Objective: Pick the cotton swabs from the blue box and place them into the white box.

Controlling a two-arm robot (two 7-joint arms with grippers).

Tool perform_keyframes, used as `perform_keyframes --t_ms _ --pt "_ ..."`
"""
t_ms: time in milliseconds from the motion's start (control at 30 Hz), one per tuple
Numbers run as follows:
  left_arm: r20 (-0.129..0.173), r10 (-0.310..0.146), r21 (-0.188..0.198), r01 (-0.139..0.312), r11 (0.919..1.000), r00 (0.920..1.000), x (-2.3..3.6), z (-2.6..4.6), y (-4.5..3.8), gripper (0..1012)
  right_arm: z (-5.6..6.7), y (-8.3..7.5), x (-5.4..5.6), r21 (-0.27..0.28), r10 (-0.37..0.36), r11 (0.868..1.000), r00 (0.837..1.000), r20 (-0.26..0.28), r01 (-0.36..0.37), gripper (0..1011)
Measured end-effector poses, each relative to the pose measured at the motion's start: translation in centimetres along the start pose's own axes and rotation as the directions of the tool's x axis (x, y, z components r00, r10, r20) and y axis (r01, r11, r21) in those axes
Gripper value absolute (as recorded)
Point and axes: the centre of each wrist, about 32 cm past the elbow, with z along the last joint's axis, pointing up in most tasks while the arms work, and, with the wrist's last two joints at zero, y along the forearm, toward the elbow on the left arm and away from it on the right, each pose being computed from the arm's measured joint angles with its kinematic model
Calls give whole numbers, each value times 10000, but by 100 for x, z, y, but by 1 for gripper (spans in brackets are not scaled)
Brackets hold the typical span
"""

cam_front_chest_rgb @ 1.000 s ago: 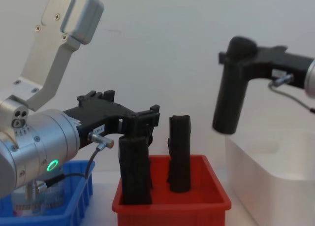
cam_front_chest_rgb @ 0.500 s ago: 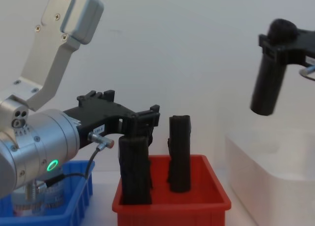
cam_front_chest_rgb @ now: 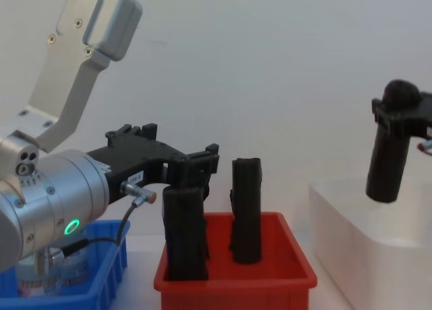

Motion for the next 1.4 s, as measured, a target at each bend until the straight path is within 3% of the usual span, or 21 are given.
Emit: perform_keyframes --t_ms 67,267,333,600,833,1133,1400 --pt "0 1 0 -1 10000 10000 0 0 0 1004 -26 8 -8 -109 -21 9999 10000 -23 21 352" --pt "0 1 -1 -1 10000 10000 0 0 0 1004 -114 31 -43 -456 -70 9989 9999 -100 65 538" --pt "0 1 0 -1 10000 10000 0 0 0 1004 -130 34 -48 -522 -77 9986 9999 -113 71 550" --pt "0 0 0 0 10000 10000 0 0 0 1004 -181 46 -68 -727 -100 9973 9998 -151 89 849" --pt "11 50 -1 -50 10000 10000 14 -1 11 1004 -204 50 -76 -823 -113 9966 9998 -166 99 1001" --pt "-74 623 164 -621 9979 9980 88 -3 91 1004 -179 23 -70 -607 75 9981 9998 -195 -86 1001" --pt "-377 1465 879 -1427 9859 9885 206 -67 260 1004 -120 -38 -50 -169 670 9976 9974 -271 -674 1001"
